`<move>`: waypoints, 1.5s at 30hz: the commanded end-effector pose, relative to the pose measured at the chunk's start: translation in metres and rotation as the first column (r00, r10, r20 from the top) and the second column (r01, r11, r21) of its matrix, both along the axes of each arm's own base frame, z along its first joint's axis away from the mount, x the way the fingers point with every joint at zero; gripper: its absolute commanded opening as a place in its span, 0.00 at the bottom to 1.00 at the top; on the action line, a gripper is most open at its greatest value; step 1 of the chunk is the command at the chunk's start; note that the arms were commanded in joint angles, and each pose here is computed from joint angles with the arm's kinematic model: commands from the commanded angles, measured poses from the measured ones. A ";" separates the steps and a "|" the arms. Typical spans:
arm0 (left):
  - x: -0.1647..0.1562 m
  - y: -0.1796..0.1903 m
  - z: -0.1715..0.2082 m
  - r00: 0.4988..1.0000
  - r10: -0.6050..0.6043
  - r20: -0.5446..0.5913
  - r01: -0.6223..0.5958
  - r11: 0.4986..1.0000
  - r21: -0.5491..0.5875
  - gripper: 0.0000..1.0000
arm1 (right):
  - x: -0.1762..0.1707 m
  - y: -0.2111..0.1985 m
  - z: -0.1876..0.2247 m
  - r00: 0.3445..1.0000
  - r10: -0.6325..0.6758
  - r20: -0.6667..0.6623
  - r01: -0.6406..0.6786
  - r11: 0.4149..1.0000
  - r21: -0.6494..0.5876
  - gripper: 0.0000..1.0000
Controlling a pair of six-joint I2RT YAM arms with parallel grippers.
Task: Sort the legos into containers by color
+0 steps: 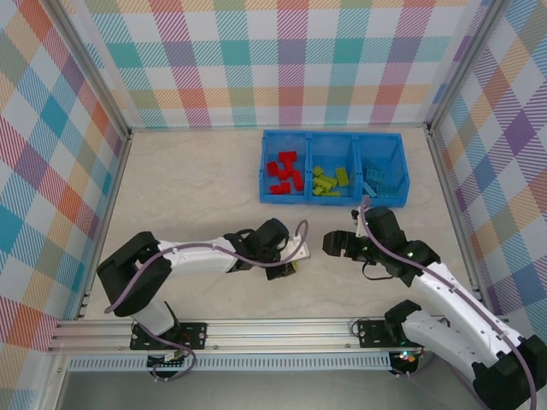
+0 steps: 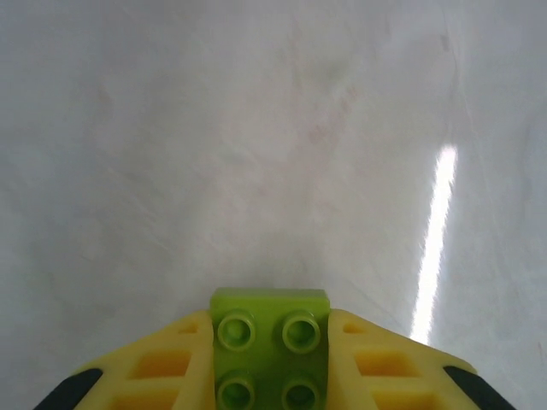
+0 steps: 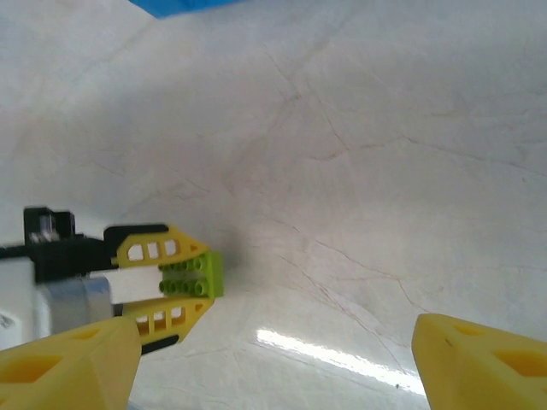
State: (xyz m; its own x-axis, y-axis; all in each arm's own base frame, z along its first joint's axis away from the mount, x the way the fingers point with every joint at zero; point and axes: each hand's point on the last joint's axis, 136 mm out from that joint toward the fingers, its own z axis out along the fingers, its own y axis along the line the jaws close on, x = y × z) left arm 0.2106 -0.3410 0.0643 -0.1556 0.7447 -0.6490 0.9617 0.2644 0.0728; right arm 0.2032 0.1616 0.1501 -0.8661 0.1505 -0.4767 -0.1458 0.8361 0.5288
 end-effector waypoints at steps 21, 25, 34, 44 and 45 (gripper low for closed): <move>0.261 -0.151 0.118 0.815 0.507 0.279 -0.312 0.791 -0.526 0.53 | 0.003 -0.001 0.049 0.983 -0.060 0.175 0.036 0.990 0.140 0.84; 0.256 -0.156 0.135 0.831 0.487 0.269 -0.273 0.778 -0.566 0.69 | 0.002 -0.006 0.047 0.981 -0.075 0.179 0.052 0.990 0.130 0.85; 0.209 -0.104 0.208 0.809 0.550 0.207 -0.268 0.659 -0.703 0.77 | 0.016 -0.020 0.040 0.963 -0.106 0.247 0.102 0.994 0.029 0.89; 0.147 0.039 0.209 0.667 0.728 0.158 -0.498 0.593 -0.633 1.00 | 0.081 -0.072 0.029 0.834 -0.101 0.542 0.331 0.878 -0.345 1.00; 0.142 0.055 0.205 0.650 0.746 0.143 -0.519 0.574 -0.633 1.00 | 0.087 -0.075 0.031 0.818 -0.098 0.566 0.351 0.865 -0.359 1.00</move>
